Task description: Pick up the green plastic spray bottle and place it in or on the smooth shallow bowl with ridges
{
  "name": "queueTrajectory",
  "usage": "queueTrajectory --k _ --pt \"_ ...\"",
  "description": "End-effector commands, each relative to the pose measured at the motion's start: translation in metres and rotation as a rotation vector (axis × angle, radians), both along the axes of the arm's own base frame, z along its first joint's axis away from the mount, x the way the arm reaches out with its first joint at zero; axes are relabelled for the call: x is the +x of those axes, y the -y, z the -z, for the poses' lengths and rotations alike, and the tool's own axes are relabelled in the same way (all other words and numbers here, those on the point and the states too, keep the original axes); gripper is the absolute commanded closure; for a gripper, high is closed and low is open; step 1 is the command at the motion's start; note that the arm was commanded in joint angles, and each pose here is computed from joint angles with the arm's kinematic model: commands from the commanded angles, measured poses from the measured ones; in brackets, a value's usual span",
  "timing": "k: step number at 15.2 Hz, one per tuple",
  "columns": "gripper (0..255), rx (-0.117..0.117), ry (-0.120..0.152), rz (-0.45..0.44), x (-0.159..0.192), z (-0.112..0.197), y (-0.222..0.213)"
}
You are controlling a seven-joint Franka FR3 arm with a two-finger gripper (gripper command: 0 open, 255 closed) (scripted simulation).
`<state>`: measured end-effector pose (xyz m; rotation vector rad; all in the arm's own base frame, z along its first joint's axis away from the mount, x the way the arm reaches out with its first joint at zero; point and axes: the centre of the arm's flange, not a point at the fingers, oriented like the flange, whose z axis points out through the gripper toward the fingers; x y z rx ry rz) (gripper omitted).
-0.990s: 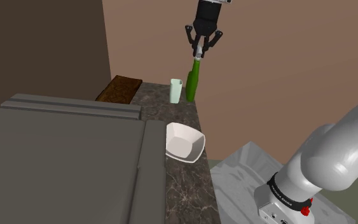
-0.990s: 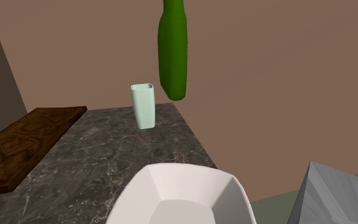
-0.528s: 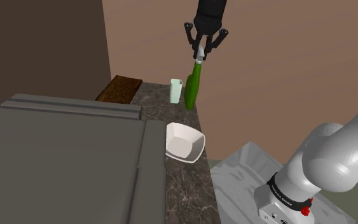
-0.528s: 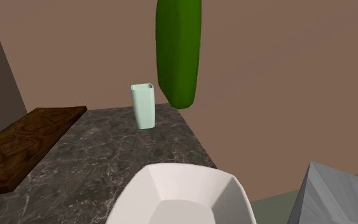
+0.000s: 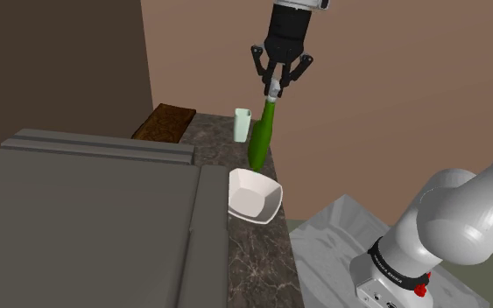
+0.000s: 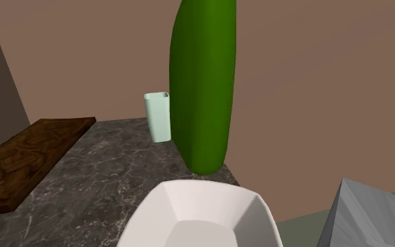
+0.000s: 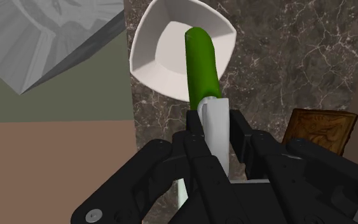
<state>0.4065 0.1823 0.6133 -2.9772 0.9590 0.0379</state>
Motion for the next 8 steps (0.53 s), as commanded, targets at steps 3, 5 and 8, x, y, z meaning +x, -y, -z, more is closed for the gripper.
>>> queueTrajectory --k 3,5,8 --pt "255 0.000 0.000 0.000 0.001 0.021 0.001" --pt "255 0.000 0.000 0.000 0.001 0.032 0.001" --pt "255 0.000 0.000 0.000 0.001 0.048 0.001"
